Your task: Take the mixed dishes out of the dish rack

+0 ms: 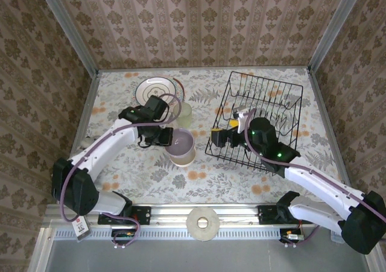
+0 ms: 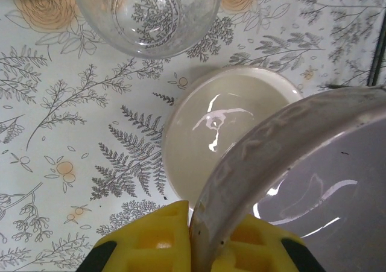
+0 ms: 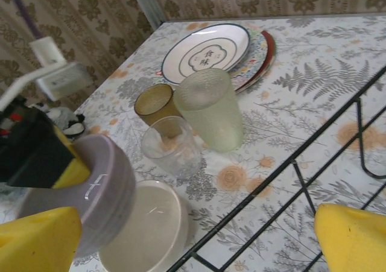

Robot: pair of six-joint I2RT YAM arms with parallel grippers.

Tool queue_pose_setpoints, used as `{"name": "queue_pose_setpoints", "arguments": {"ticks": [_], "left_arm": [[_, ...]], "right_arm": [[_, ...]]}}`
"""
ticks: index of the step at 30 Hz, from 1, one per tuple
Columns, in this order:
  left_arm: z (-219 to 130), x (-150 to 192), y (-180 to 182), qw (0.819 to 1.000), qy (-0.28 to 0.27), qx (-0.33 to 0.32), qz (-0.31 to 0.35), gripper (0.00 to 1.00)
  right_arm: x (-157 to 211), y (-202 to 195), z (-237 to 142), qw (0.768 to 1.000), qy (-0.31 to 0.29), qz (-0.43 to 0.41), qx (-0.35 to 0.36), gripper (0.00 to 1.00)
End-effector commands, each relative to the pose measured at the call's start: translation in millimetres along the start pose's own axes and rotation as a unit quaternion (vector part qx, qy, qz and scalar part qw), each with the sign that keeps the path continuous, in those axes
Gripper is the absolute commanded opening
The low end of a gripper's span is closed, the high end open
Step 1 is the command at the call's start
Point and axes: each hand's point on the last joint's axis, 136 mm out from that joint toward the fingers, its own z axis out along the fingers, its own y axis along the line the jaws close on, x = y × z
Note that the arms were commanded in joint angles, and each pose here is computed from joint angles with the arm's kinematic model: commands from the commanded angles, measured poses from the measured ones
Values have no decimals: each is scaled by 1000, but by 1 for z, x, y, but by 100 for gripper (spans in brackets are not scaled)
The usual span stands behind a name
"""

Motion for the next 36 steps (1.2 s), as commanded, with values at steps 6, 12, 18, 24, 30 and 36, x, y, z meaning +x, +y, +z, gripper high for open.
{"name": "queue_pose_setpoints", "arguments": {"ticks": [6,12,18,24,30,36], "left_arm": [[18,-6,3,1000,-8,-2,-15,0],[33,-3,8,1000,2,-19,-18,0],[48,0,10,999,9,-27,-21,0],[56,2,13,999,11,-43,-22,0],[63,5,15,998,13,-55,-22,0],[68,9,17,998,17,-60,-28,0]], "right_arm": [[6,21,10,999,8,-32,-37,100],[10,22,13,999,15,-37,-37,100],[11,22,15,998,19,-40,-33,100],[12,23,16,998,22,-40,-33,100],[13,22,17,998,24,-43,-30,100],[13,22,17,998,25,-45,-27,100]]}}
